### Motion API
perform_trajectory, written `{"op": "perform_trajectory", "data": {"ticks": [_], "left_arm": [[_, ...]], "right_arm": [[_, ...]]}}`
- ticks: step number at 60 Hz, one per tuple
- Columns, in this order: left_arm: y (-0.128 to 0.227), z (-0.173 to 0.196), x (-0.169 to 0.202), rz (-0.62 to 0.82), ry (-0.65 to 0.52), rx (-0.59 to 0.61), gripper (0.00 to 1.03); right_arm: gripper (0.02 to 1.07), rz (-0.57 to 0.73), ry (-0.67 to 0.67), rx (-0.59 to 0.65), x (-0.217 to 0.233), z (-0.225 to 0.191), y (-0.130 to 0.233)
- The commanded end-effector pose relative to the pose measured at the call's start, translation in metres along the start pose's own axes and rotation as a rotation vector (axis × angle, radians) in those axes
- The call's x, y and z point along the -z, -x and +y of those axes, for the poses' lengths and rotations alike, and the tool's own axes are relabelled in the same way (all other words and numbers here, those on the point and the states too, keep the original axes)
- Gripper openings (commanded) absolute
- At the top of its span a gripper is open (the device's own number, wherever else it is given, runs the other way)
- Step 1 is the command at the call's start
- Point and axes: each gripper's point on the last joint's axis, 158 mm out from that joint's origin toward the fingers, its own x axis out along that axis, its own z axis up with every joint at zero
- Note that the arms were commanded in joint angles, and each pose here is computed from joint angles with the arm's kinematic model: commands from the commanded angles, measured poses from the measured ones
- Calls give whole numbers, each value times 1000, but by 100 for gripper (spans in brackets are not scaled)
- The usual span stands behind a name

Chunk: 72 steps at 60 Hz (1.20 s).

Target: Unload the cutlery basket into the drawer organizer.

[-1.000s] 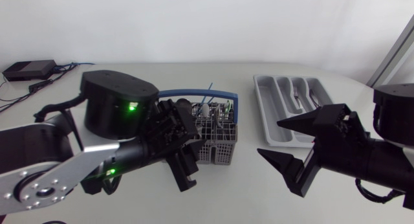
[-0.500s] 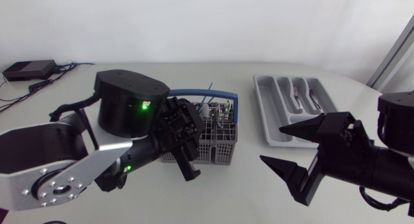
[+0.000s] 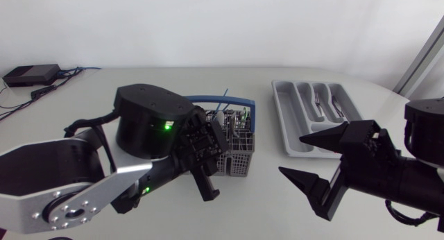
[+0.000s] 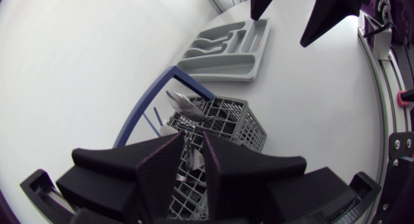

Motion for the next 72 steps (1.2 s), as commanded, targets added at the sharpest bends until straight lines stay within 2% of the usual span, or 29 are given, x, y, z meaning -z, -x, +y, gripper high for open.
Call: {"op": "perform_trajectory", "data": {"ticks": [1, 14, 28, 46, 72], "left_arm": [[-7, -4, 5, 29, -37, -2, 3], [-7, -2, 4, 26, -36, -9, 4], [-4, 14, -8, 20, -37, -38, 4], [4, 30, -17, 24, -35, -73, 4], [30, 68, -35, 18, -35, -156, 4]], "right_arm": [[102, 1, 18, -14, -1, 3, -2], [102, 7, 17, -19, 1, 4, -3], [102, -6, 49, -54, -8, 16, -6], [102, 4, 133, -162, -18, 57, -34], [102, 46, 163, -193, -16, 71, -63]]}}
